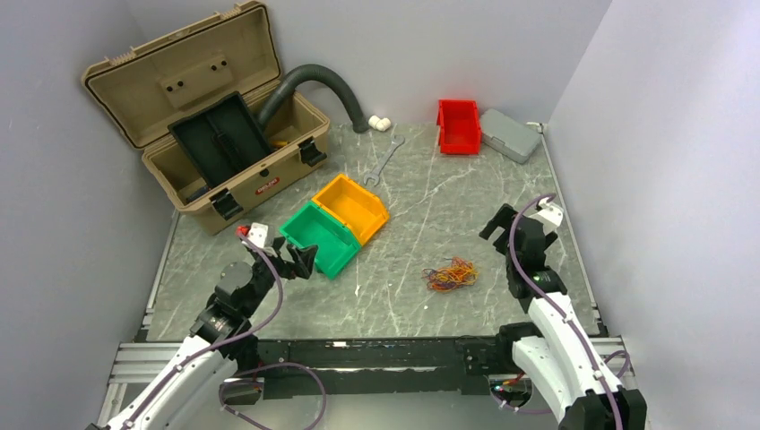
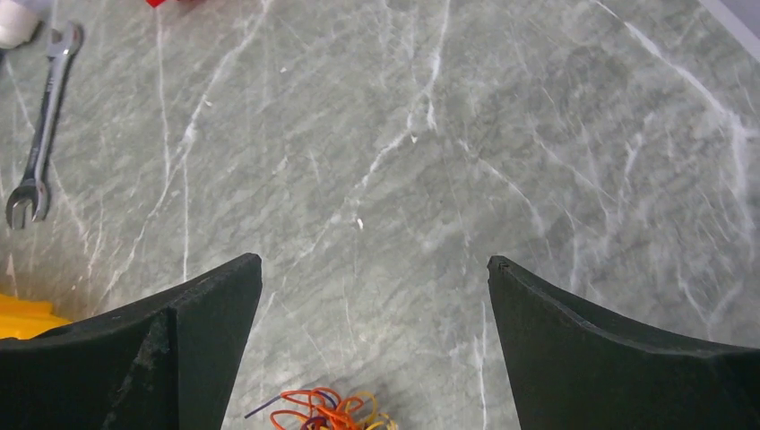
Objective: Untangle the cables
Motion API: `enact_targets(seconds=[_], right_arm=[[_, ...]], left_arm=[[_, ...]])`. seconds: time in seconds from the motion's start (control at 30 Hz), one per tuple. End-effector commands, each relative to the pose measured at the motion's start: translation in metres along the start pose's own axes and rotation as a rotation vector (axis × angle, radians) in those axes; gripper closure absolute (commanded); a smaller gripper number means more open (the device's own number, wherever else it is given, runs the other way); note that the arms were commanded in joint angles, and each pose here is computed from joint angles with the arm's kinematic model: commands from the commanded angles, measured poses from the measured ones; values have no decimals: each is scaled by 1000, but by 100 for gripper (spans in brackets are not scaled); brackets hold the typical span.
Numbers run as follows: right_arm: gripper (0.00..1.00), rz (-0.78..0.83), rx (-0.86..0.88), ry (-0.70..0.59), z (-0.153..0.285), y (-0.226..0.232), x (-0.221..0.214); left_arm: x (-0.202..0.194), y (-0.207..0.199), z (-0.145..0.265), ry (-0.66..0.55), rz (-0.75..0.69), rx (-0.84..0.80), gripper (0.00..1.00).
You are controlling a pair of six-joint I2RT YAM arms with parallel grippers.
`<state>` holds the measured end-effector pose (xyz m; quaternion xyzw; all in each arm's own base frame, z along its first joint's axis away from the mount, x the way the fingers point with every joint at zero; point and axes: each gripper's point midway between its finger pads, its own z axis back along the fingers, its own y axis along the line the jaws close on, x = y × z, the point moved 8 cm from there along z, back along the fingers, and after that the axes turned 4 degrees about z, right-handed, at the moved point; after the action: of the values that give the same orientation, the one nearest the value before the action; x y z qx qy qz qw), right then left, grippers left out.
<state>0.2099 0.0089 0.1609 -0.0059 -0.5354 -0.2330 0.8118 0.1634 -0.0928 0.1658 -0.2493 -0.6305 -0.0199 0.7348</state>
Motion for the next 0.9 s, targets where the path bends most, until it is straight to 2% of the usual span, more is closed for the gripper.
enact_targets(seconds=[0.0, 0.13, 0.23, 0.33, 0.47, 0.57, 0.7, 0.77, 0.87], right_arm=[[0, -31, -62, 34, 5, 2, 14], [1, -12, -79, 115, 7, 2, 10], [7, -10, -17, 199, 13, 7, 1], [14, -27, 80, 304, 20, 13, -14], [14, -74, 195, 451, 33, 23, -35], [15, -62, 195, 490, 41, 24, -45], [21, -58, 189, 546, 45, 26, -56], [26, -60, 195, 568, 45, 28, -62], [40, -64, 177, 581, 41, 27, -70]], left_arm=[[20, -12, 1, -24, 42, -38, 1], [24, -17, 4, -53, 74, -77, 1], [28, -32, 3, -74, 41, -240, 1], [30, -48, -4, 15, 40, -348, 1], [32, -73, -15, 103, -10, -422, 1], [32, -95, -19, 134, -71, -509, 1], [21, -126, -35, 245, -127, -603, 1], [11, -140, -44, 289, -137, -644, 1], [0, -157, -58, 338, -106, -695, 1]])
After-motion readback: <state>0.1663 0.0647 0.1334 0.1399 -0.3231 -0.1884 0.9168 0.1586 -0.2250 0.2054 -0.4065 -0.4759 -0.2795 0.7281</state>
